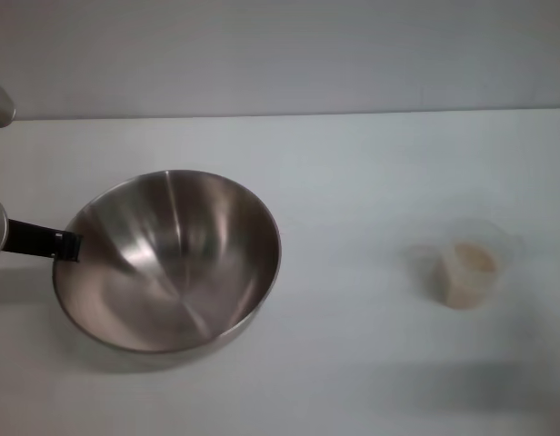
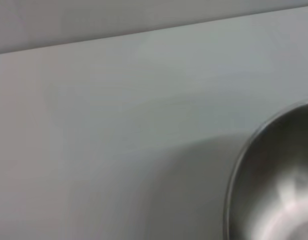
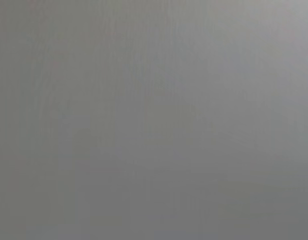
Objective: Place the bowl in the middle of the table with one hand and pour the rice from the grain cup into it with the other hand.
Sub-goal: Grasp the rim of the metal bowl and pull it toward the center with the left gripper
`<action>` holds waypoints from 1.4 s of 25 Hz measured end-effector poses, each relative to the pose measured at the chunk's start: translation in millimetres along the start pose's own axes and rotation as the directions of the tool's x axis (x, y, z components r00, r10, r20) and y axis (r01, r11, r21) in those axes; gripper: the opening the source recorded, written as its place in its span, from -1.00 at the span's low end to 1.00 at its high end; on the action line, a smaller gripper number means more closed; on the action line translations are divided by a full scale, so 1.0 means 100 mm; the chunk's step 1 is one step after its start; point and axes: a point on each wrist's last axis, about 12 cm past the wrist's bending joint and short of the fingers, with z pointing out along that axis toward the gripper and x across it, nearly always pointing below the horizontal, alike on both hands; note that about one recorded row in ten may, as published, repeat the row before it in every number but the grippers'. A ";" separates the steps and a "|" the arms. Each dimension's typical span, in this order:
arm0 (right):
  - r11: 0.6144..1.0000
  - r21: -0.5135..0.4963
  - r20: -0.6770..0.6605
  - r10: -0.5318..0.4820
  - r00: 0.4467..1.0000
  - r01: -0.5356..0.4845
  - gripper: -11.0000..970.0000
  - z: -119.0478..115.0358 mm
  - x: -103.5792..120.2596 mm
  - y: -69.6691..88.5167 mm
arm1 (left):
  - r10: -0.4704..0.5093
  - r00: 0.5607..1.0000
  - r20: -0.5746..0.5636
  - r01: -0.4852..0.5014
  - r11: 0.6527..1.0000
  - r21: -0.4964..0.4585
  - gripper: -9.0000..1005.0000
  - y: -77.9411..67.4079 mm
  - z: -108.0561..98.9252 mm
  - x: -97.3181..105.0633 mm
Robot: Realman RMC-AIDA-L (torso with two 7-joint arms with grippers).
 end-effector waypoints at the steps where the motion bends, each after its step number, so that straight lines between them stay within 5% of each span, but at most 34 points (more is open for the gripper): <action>1: 1.000 0.000 0.000 0.000 1.000 0.000 0.10 0.00 0.00 0.00 | -0.001 1.000 0.000 0.001 1.000 0.000 -0.66 0.00 0.00 0.00; 4: 1.000 0.000 0.000 0.000 1.000 0.000 0.10 0.00 0.00 0.00 | -0.006 1.000 0.002 0.006 1.000 -0.002 -0.80 0.01 -0.01 -0.01; 18: 1.000 -0.003 0.002 -0.003 1.000 0.003 0.10 0.01 0.00 -0.01 | -0.041 0.999 0.004 0.041 0.999 0.021 -0.86 0.09 -0.08 -0.09; 35: 1.000 -0.001 -0.007 -0.007 1.000 0.007 0.10 0.00 0.01 -0.02 | -0.139 0.989 0.045 0.124 0.964 0.236 -0.90 0.24 -0.18 -0.30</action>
